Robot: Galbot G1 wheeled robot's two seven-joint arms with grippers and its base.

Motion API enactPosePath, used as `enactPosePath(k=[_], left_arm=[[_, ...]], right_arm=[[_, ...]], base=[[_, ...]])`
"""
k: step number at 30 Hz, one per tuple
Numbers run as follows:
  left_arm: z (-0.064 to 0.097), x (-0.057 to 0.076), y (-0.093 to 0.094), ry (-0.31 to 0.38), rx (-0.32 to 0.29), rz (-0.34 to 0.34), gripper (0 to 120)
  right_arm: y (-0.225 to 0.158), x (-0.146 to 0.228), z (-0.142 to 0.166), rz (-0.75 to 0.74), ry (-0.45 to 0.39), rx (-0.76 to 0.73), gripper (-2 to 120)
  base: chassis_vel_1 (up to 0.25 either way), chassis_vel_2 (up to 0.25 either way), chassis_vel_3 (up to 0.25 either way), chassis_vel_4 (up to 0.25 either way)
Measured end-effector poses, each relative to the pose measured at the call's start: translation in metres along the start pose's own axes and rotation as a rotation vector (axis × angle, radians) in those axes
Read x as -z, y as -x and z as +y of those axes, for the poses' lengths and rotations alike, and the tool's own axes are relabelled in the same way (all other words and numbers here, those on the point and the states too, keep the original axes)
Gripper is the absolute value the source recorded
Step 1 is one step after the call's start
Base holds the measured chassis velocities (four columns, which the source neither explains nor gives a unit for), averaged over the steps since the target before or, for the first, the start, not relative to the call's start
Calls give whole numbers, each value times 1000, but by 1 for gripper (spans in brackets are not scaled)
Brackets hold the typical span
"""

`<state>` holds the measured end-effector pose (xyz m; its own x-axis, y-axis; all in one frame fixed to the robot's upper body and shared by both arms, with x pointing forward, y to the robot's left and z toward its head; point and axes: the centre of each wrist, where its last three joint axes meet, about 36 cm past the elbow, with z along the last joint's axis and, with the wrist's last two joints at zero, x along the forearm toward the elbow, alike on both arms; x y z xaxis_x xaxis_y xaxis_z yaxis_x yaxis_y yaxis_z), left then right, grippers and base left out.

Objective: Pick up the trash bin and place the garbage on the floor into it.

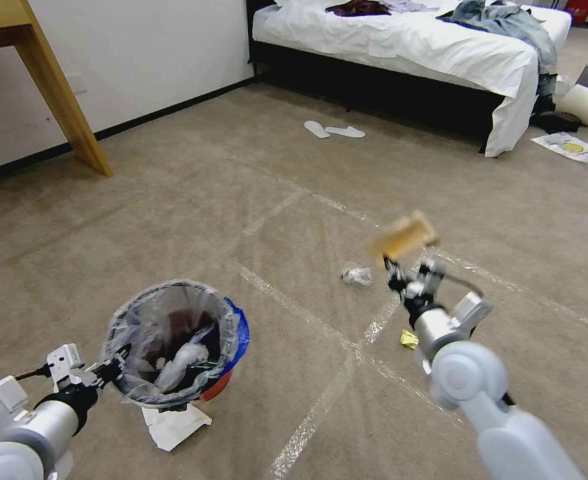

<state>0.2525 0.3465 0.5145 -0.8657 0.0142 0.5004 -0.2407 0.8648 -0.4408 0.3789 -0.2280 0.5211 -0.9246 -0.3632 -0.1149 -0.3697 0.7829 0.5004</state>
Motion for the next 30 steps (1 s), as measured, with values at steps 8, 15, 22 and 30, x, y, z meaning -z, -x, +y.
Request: enactPosePath(k=[8, 15, 22, 30], left_arm=[[-6, 4, -3, 5, -31, 23, 1], [-9, 4, -3, 7, -42, 32, 1], [-9, 6, -3, 10, -43, 31, 1], [-7, 9, -1, 9, -40, 24, 1]], right_arm=[[15, 18, 48, -22, 19, 402, 0], [31, 2, 101, 88, 59, 662, 0], [44, -21, 137, 244, 78, 736, 0], [65, -51, 174, 453, -11, 726, 0]], base=[[0, 0, 0, 0], [0, 0, 0, 0], [0, 0, 0, 0], [0, 0, 0, 0]])
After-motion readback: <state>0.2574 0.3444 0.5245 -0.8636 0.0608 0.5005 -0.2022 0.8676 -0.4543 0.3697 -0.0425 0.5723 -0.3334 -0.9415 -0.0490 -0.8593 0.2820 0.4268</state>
